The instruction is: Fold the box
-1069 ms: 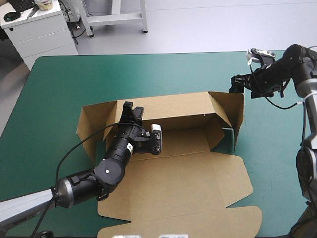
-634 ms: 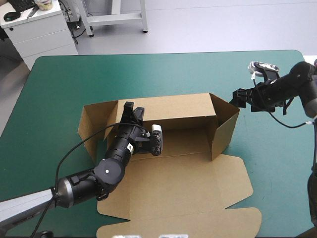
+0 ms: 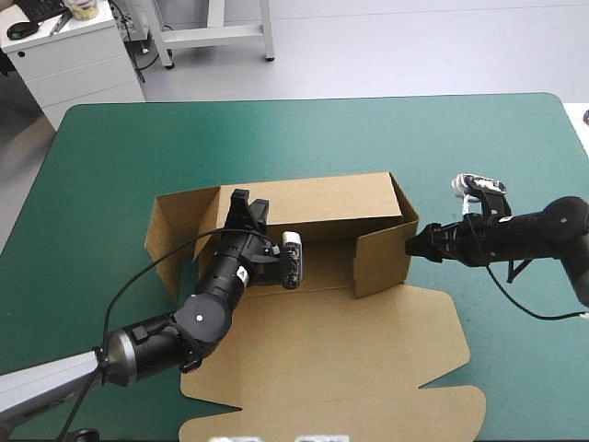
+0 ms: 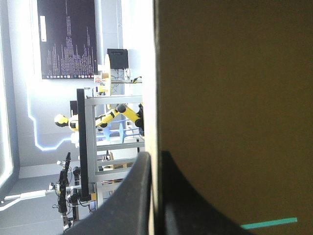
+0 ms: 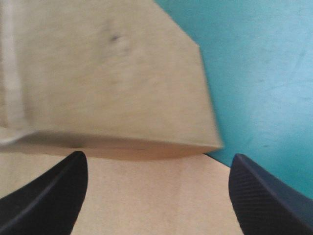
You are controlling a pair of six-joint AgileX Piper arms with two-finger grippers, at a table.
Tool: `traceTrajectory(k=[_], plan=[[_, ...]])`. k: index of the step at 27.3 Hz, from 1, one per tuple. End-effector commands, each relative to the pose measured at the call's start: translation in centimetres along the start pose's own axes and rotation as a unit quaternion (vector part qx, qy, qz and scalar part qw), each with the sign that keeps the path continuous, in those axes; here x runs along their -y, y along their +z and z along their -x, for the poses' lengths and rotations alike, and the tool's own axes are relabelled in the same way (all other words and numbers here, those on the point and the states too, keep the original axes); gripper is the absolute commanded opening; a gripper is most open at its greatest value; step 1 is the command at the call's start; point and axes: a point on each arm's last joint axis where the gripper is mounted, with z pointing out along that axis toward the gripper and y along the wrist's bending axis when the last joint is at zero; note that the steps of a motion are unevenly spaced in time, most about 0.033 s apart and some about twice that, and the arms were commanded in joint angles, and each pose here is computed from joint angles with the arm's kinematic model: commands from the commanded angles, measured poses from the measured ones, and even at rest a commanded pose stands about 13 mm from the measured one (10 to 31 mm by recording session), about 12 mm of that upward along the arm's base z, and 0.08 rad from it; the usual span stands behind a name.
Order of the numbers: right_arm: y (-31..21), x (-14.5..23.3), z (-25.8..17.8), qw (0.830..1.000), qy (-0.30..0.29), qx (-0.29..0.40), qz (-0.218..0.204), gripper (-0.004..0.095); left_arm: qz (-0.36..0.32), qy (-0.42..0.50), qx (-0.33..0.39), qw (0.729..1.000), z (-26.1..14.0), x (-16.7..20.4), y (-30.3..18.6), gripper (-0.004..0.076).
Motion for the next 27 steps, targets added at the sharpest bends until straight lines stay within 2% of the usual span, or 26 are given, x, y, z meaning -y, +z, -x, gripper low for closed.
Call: traceTrajectory(k=[1, 5, 10, 13, 17, 20, 24, 27], plan=[[-1.0, -1.8, -0.1, 0.996, -0.025, 0.061, 0.062, 0.0724, 0.042, 0.022, 0.022, 0.999, 0.4, -1.7, -0.6, -0.001], [-0.5, -1.9, -0.7, 0.994, -0.062, 0.055, 0.077, 0.0724, 0.042, 0.022, 0.022, 0.999, 0.4, -1.7, -0.6, -0.001], [0.2, -4.2, -1.8, 0.986, -0.108, 0.01, 0.128, 0.0724, 0.042, 0.022, 0.022, 0.999, 0.4, -1.7, -0.6, -0.001], [0.1, -6.0, -2.1, 0.98, -0.123, 0.012, 0.158, 0.0724, 0.042, 0.022, 0.022, 0.999, 0.4, -1.7, -0.6, -0.001], [-1.0, -7.8, -2.3, 0.972, -0.127, 0.038, 0.193, 0.0724, 0.042, 0.022, 0.022, 0.999, 0.4, -1.7, -0.6, -0.001], [-2.2, -8.8, -2.2, 0.97, -0.107, 0.047, 0.215, 0.0724, 0.042, 0.022, 0.022, 0.999, 0.4, -1.7, -0.6, -0.001], [-4.3, -10.2, -0.8, 0.969, -0.109, 0.06, 0.212, 0.0724, 0.042, 0.022, 0.022, 0.999, 0.4, -1.7, -0.6, -0.001], [-6.1, -10.8, 1.0, 0.976, -0.113, 0.094, 0.163, 0.0724, 0.042, 0.022, 0.022, 0.999, 0.4, -1.7, -0.6, -0.001]])
